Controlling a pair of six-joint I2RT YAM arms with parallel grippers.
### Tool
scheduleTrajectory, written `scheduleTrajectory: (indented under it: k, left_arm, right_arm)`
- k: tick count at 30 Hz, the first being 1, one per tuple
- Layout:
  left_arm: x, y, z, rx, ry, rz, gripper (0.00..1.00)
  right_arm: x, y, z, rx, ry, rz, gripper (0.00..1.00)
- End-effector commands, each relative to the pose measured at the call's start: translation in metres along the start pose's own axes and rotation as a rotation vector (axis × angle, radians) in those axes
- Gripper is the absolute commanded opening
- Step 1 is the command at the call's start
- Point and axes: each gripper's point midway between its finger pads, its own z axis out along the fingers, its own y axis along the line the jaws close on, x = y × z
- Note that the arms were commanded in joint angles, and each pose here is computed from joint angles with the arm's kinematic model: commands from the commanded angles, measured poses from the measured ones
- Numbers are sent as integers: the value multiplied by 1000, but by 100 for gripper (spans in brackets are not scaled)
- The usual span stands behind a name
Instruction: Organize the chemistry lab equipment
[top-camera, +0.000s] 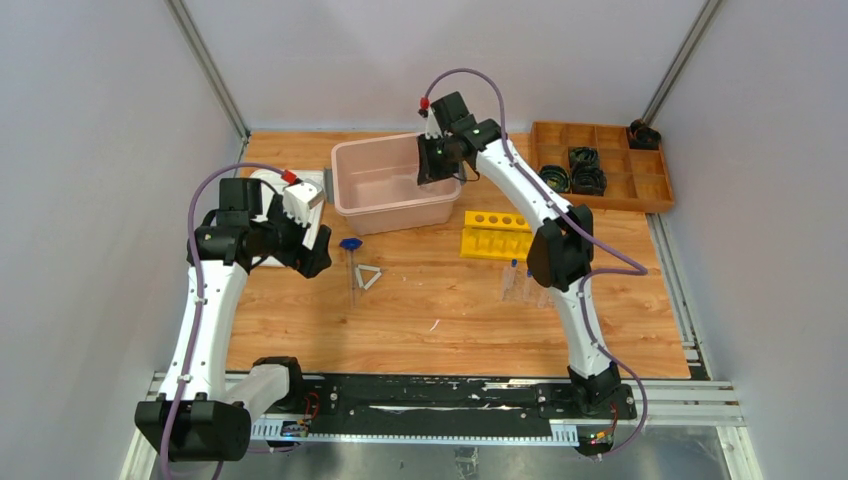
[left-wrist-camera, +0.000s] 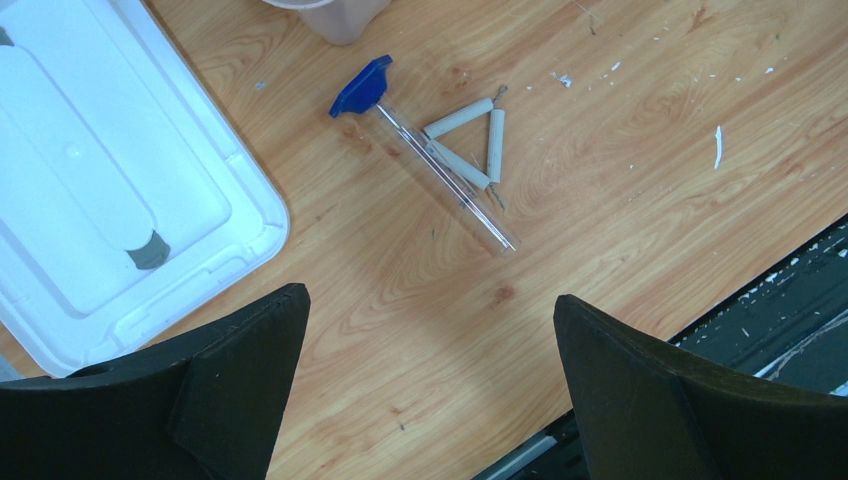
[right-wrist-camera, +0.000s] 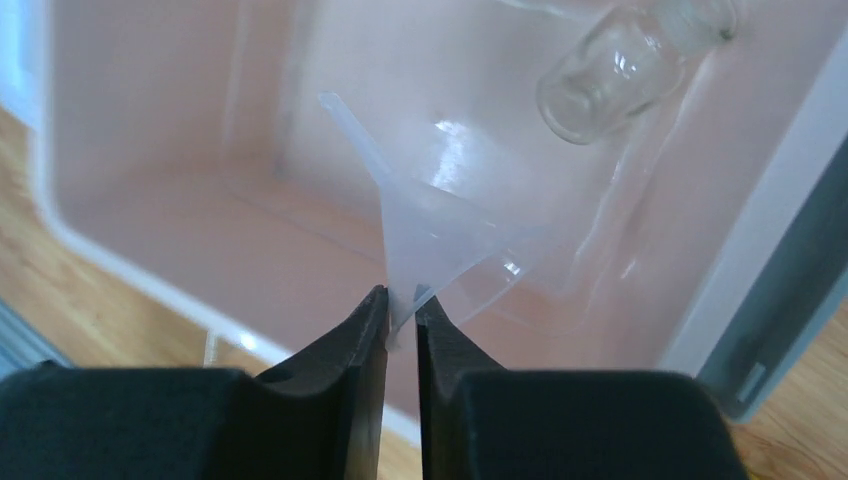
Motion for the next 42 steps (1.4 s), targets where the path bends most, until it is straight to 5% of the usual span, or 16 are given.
scheduleTrajectory:
  k: [1, 9, 12, 18, 23, 32, 42]
  left_arm:
    - [2, 1, 2, 8, 3, 10, 99]
    - [4, 0, 6, 25, 14, 0, 99]
    - [5, 0, 8, 34, 19, -5, 99]
    - [16, 6, 19, 19, 47, -18, 99]
    - [20, 10, 25, 8, 37, 5, 100]
    - [50, 10, 55, 44, 60, 59, 98]
    - [53, -5, 105, 34, 119, 194, 97]
  right_arm:
    - [12, -24, 1, 110, 65, 3, 25]
    - [24, -46, -7, 235, 80, -26, 53]
    - [26, -45, -12, 249, 76, -41, 52]
    - [48, -27, -12, 248, 119, -50, 34]
    - [73, -4, -9, 247, 155, -56, 33]
    - [84, 14, -27, 304, 124, -58, 33]
    - [76, 5, -69, 383, 25, -73, 46]
